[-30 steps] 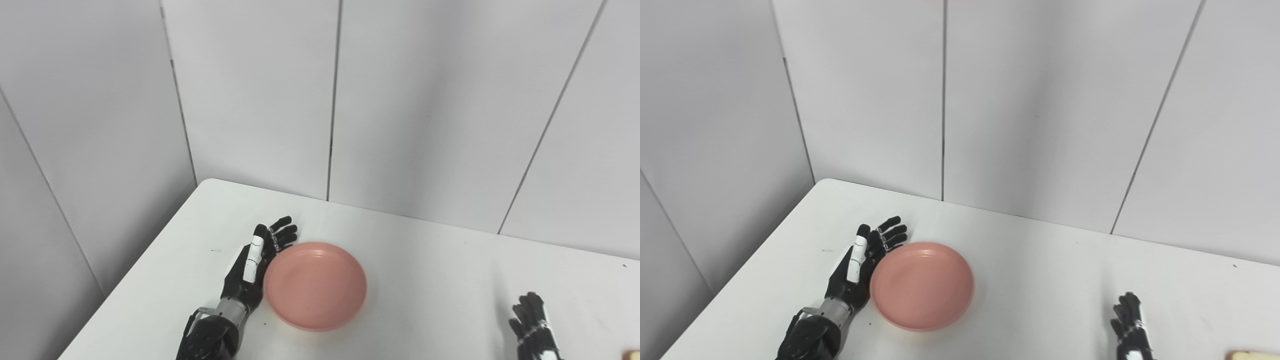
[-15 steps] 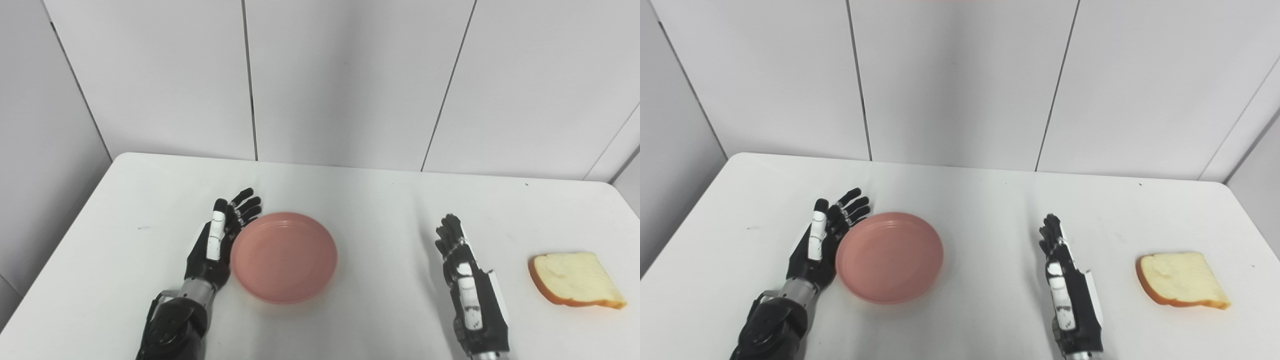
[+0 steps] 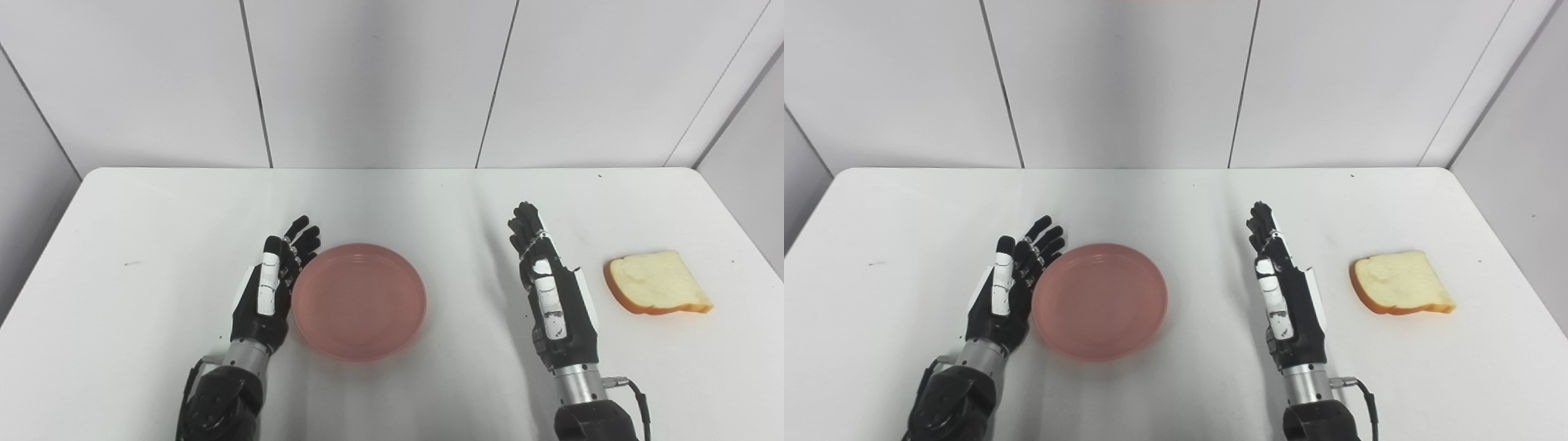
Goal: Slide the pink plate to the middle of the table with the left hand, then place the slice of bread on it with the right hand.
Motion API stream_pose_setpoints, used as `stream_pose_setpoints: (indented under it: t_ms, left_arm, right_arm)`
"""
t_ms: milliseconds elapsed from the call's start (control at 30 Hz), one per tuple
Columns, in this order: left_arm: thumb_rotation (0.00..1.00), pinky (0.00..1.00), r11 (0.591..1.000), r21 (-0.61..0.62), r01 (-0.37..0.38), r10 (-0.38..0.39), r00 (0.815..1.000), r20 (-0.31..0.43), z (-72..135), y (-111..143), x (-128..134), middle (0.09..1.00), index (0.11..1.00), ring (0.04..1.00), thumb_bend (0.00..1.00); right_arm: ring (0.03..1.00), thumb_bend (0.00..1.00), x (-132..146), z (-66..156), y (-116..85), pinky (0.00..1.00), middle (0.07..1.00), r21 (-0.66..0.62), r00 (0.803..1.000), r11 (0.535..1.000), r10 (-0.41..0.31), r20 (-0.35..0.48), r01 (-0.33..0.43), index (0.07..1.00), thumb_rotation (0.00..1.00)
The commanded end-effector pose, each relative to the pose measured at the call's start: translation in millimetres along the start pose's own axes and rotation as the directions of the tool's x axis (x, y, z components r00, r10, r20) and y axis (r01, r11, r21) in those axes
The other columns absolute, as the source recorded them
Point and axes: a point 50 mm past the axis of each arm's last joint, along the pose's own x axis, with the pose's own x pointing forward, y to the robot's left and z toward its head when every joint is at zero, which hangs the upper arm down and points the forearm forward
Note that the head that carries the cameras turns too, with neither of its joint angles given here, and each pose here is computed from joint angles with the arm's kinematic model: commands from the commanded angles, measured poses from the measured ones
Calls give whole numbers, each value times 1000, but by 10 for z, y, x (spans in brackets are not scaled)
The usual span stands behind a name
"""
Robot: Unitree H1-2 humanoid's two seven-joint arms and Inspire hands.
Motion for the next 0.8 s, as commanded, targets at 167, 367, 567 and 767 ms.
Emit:
stream_pose_setpoints:
  t_ms: [167, 367, 567, 767]
  left_arm:
    - [1000, 969, 1000, -27, 6, -6, 1000, 6, -132, -185, -79, 931, 917, 954, 809]
    - [1000, 990, 1000, -9, 22, -22, 1000, 5, -194, -227, -69, 938, 922, 960, 813]
    - [1000, 1000, 1000, 2, 30, -30, 1000, 1, -215, -283, -13, 946, 930, 973, 837]
    - [1000, 1000, 999, 29, 32, -32, 999, -11, -242, -272, 3, 956, 945, 979, 862]
  right_arm:
    - [977, 743, 51, 141, -138, 1000, 968, -11, 998, 1000, -19, 52, 20, 954, 907]
    - [969, 764, 140, 282, -386, 1000, 960, -61, 997, 997, -42, 70, 46, 950, 899]
    - [970, 731, 305, 566, -871, 1000, 947, -231, 997, 973, 40, 66, -24, 938, 849]
    - [915, 736, 464, 887, -1475, 908, 904, -460, 986, 872, 142, -86, -166, 892, 621]
